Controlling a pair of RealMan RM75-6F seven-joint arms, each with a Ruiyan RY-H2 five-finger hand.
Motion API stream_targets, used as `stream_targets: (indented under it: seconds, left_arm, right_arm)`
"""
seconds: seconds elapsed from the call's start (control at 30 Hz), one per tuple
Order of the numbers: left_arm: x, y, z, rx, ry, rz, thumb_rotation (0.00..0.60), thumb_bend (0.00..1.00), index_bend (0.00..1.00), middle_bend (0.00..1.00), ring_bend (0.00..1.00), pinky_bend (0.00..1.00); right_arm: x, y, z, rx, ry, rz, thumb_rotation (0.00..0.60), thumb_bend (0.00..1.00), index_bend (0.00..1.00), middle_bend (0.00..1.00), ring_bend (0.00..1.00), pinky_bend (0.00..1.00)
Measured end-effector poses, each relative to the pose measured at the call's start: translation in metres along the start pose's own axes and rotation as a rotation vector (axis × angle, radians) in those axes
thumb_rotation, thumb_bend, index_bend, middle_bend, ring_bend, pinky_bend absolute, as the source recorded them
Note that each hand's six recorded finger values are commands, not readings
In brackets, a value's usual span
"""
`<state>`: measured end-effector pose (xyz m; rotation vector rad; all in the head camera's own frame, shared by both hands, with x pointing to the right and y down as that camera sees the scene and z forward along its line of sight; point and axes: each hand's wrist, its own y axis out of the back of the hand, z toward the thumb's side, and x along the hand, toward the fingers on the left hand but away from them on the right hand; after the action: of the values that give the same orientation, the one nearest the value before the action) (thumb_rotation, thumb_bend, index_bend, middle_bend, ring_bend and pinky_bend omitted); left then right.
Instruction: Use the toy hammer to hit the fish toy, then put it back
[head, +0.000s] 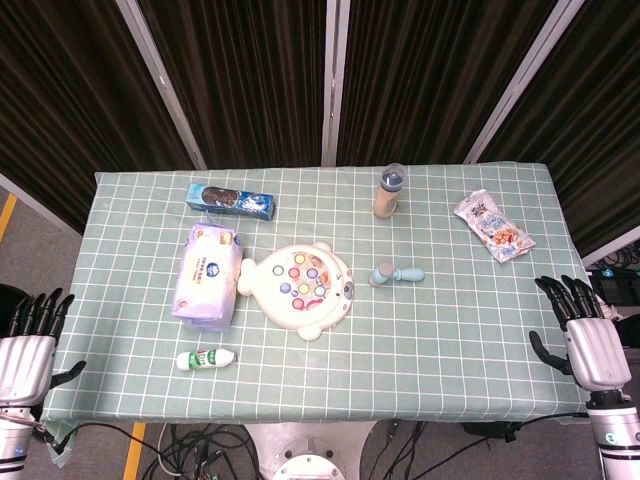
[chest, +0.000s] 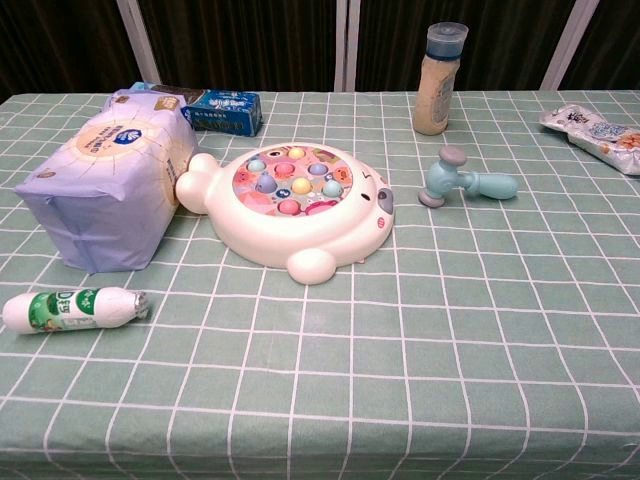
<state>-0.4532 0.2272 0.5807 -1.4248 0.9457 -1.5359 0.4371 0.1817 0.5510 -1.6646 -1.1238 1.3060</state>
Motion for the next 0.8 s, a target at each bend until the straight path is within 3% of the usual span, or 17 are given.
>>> stream_targets:
  seconds: [0.4,0.47,0.6,0.7,0.8]
  left_arm:
    - [0.002,-0.003,-0.002,-0.019,0.000,-0.007,0.600,0.05,0.07,0.01,0.00,0.00]
    - [0.003,-0.004,-0.003,-0.022,0.000,-0.011,0.600,0.05,0.07,0.01,0.00,0.00]
    - [0.004,-0.006,-0.006,-0.032,0.002,-0.011,0.600,0.05,0.09,0.01,0.00,0.00]
    - [0.002,-0.008,-0.008,-0.039,0.005,-0.016,0.600,0.05,0.10,0.01,0.00,0.00]
    - [0.001,-0.011,-0.012,-0.046,0.016,-0.023,0.600,0.05,0.10,0.02,0.00,0.00]
  right_arm:
    - [-0.008,-0.007,0.011,-0.013,0.027,0.051,0.600,0.29,0.10,0.14,0.00,0.02]
    - [-0.016,-0.010,0.016,-0.009,0.042,0.075,0.600,0.23,0.10,0.15,0.00,0.05]
    - [-0.048,-0.021,0.034,0.000,0.088,0.144,0.600,0.02,0.09,0.18,0.01,0.13]
    - [-0.078,-0.033,0.051,0.004,0.119,0.206,0.600,0.01,0.10,0.19,0.02,0.14]
    - [-0.109,-0.049,0.071,0.015,0.151,0.274,0.600,0.08,0.11,0.19,0.02,0.15]
